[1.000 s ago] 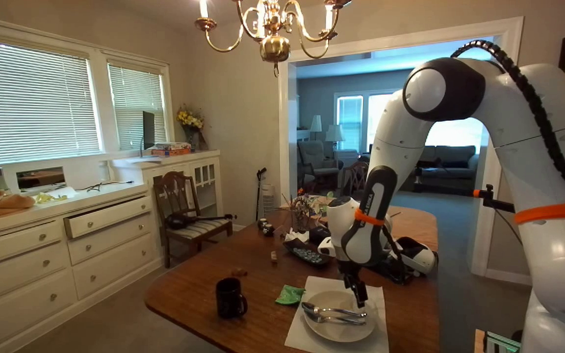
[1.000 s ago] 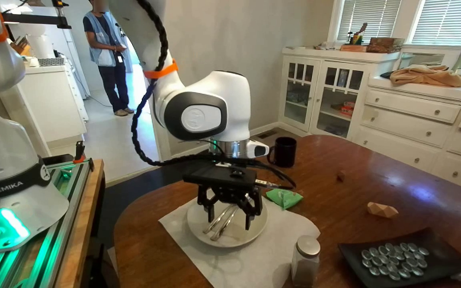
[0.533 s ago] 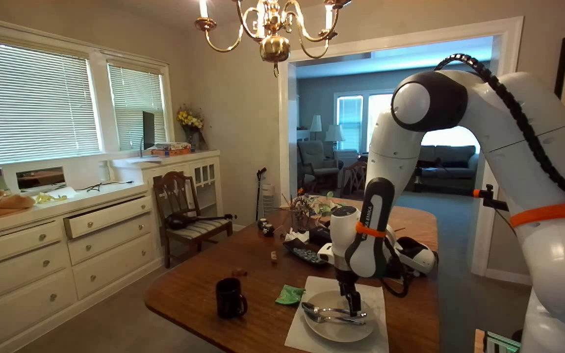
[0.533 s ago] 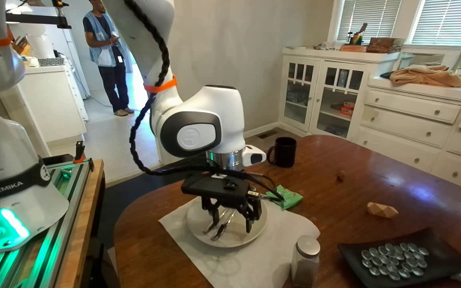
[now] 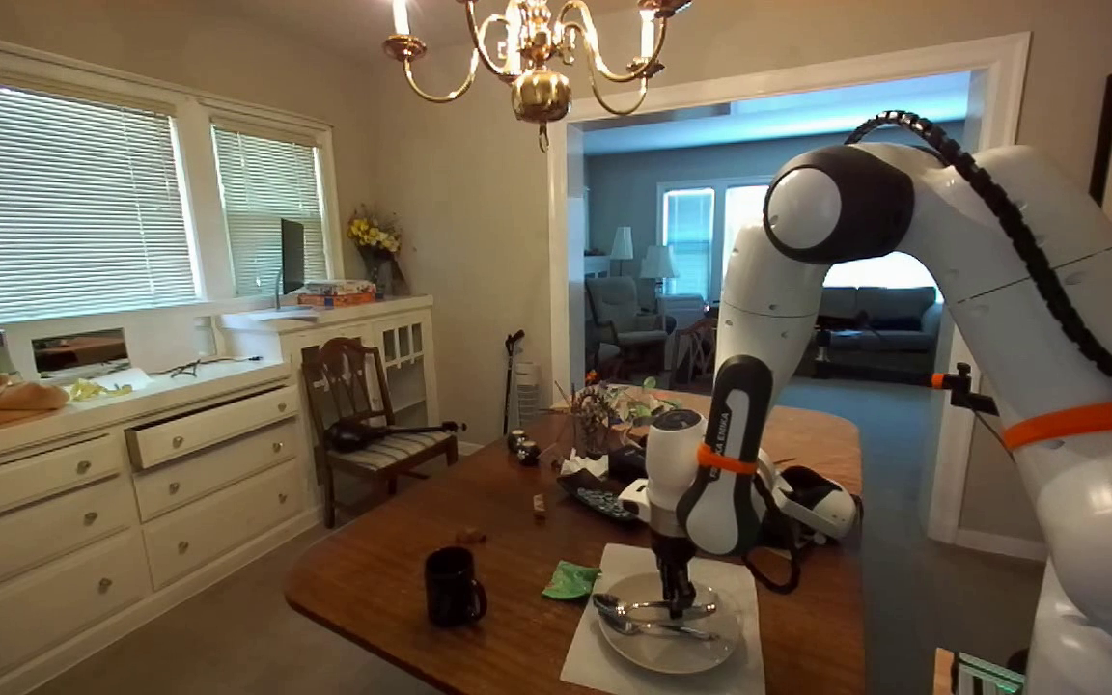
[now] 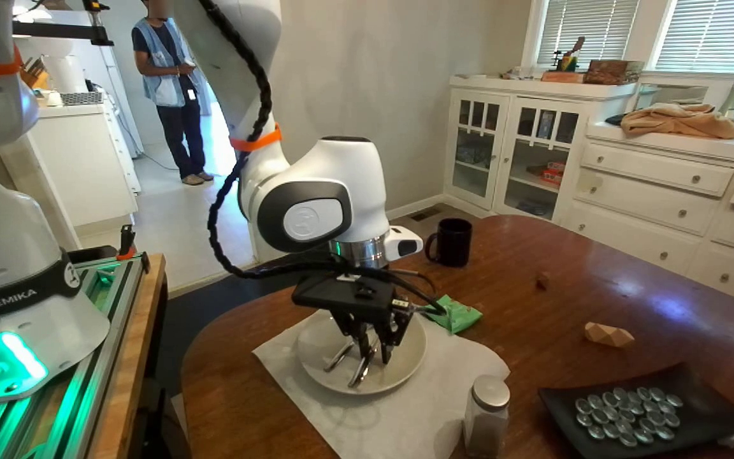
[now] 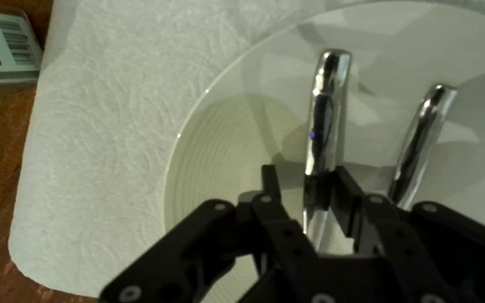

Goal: Put the spice table on the table and the fork inside the cup

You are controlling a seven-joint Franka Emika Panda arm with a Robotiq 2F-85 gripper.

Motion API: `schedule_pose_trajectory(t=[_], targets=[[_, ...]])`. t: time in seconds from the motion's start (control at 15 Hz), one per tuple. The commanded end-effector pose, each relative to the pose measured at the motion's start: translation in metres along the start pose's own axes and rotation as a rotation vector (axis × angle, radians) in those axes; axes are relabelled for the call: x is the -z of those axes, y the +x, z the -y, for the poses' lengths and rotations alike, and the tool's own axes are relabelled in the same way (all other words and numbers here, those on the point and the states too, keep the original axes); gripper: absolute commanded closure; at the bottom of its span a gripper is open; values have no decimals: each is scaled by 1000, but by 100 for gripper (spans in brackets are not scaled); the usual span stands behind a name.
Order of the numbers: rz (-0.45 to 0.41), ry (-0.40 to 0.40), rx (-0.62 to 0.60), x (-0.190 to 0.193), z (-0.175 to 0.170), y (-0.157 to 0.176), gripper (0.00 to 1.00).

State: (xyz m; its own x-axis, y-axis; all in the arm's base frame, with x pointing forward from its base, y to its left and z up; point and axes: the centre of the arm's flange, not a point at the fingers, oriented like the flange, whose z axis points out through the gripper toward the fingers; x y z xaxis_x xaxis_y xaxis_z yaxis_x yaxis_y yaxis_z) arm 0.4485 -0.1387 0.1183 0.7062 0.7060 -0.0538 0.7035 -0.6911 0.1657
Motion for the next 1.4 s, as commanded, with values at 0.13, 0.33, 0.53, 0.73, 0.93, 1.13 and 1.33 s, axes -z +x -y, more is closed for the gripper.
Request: schedule_pose_trajectory(t=[0.13,0.33,0.53,0.73,0.93,1.13,1.33], targets=[[-14,-17,-24,-1,6,12,100],[-25,-25,-43,5,4,15,96],[-60,-62,-59,24,1,18,96],[-76,-124,-55,43,-7,29,96],[-66,-217,-37,69,-26,54,96],[-59,-304,-23,88,-47,91,96],[-68,-291,-37,102,-63,131,96]])
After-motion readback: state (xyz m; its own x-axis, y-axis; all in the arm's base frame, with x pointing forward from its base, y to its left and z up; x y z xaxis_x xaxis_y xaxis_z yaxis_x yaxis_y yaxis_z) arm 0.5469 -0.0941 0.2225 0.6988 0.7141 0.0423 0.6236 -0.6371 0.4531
